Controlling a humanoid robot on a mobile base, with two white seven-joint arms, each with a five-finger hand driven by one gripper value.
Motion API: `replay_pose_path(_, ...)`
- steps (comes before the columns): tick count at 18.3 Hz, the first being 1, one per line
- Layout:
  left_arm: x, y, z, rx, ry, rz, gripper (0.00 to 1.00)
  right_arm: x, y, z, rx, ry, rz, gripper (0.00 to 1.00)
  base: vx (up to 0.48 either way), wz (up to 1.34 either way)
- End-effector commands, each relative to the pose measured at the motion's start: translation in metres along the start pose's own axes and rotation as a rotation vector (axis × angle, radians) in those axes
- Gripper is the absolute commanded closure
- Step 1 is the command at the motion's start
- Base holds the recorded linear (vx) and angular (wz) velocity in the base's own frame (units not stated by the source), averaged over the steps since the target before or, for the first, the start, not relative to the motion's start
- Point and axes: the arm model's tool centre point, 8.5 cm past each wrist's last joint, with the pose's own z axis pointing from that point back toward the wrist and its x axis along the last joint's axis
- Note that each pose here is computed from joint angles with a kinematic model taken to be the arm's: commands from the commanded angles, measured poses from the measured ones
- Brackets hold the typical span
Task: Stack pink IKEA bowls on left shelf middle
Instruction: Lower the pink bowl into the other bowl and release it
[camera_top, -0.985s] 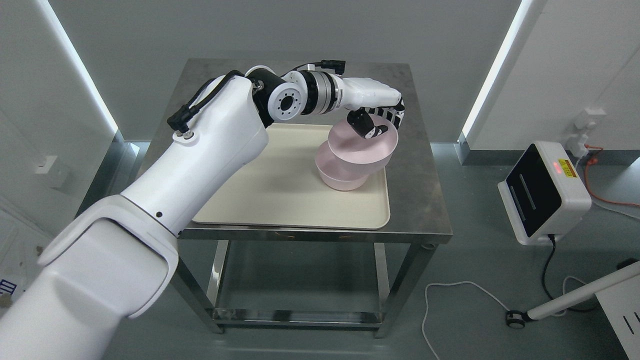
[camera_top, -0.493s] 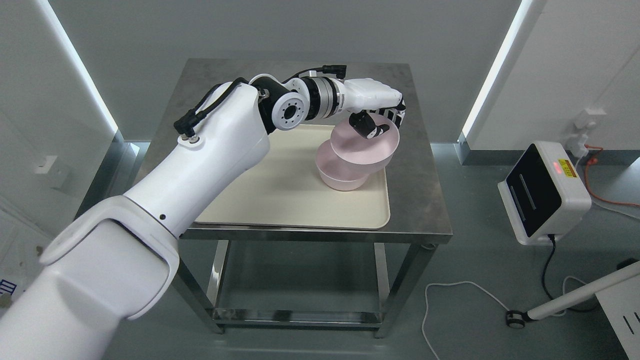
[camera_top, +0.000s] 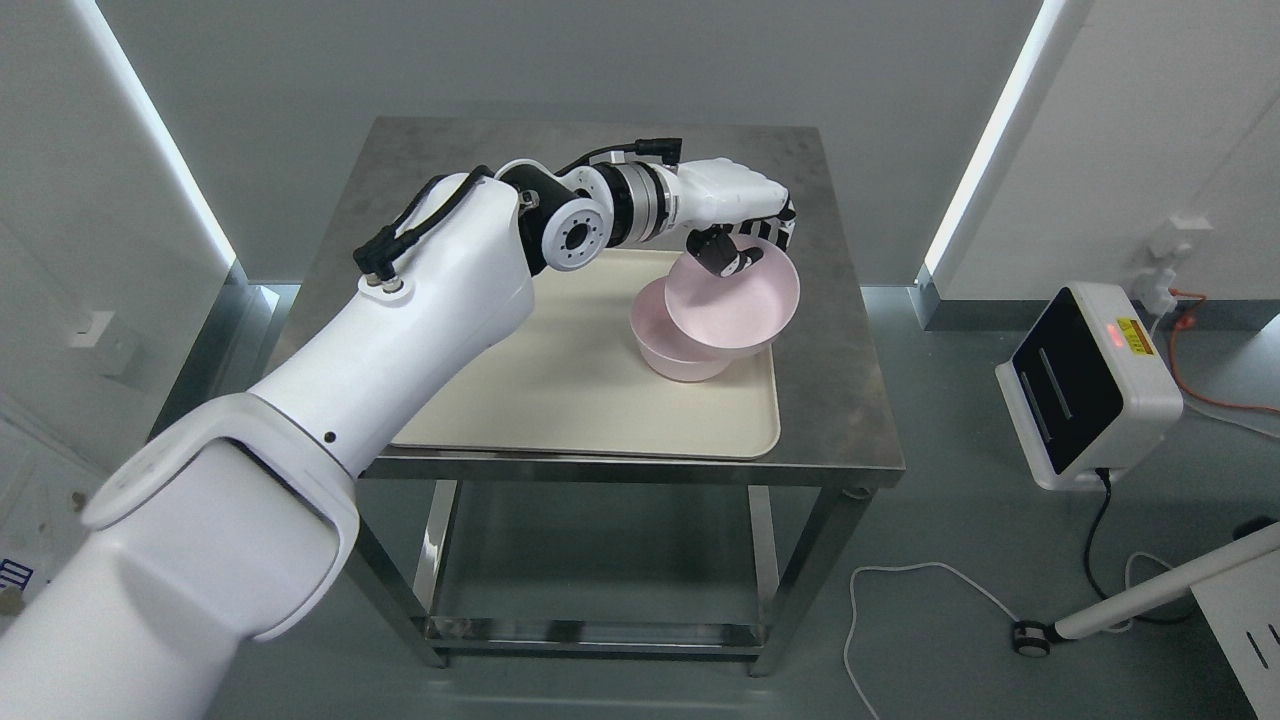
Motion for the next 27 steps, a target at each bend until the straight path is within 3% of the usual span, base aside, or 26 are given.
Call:
replay_pose_path(1, -0.028, -0.018, 0.007, -0.042, 0.075, 0.019, 0.96, -0.003, -0.011, -0.001, -0.017, -0.012, -0.011, 0.0, 0.0, 0.0)
replay_pose_path(13, -0.042, -0.015, 0.013, -0.017, 0.107, 0.063, 0.93, -0.003, -0.011, -0.001, -0.017, -0.012, -0.011, 0.0, 0.0, 0.0)
replay_pose_path(14, -0.042, -0.015, 0.013, -0.015, 0.108, 0.062, 0.88, -0.003, -0.011, -0.001, -0.017, -0.01, -0.011, 0.0, 0.0, 0.0)
replay_pose_path(15, -0.042, -0.014, 0.013, -0.016, 0.114, 0.06, 0.75, -0.003, -0.011, -0.001, -0.017, -0.012, -0.011, 0.0, 0.0, 0.0)
replay_pose_path(17, -0.043, -0.013, 0.013, -0.016, 0.131, 0.056, 0.29, -0.003, -0.011, -0.001, -0.017, -0.012, -0.011, 0.0, 0.0, 0.0)
replay_pose_path(19, -0.044, -0.011, 0.014, -0.01, 0.138, 0.047, 0.2, -0.003, -0.011, -0.001, -0.017, -0.012, -0.011, 0.0, 0.0, 0.0)
replay_pose_path(25, -0.043, 0.001, 0.017, 0.021, 0.14, 0.044, 0.07, -0.003, -0.011, -0.001, -0.017, -0.01, -0.012, 0.0, 0.0, 0.0)
replay_pose_path(27, -0.042, 0.025, 0.023, 0.061, 0.144, 0.035, 0.03, -0.003, -0.011, -0.001, -0.017, -0.012, -0.012, 0.0, 0.0, 0.0)
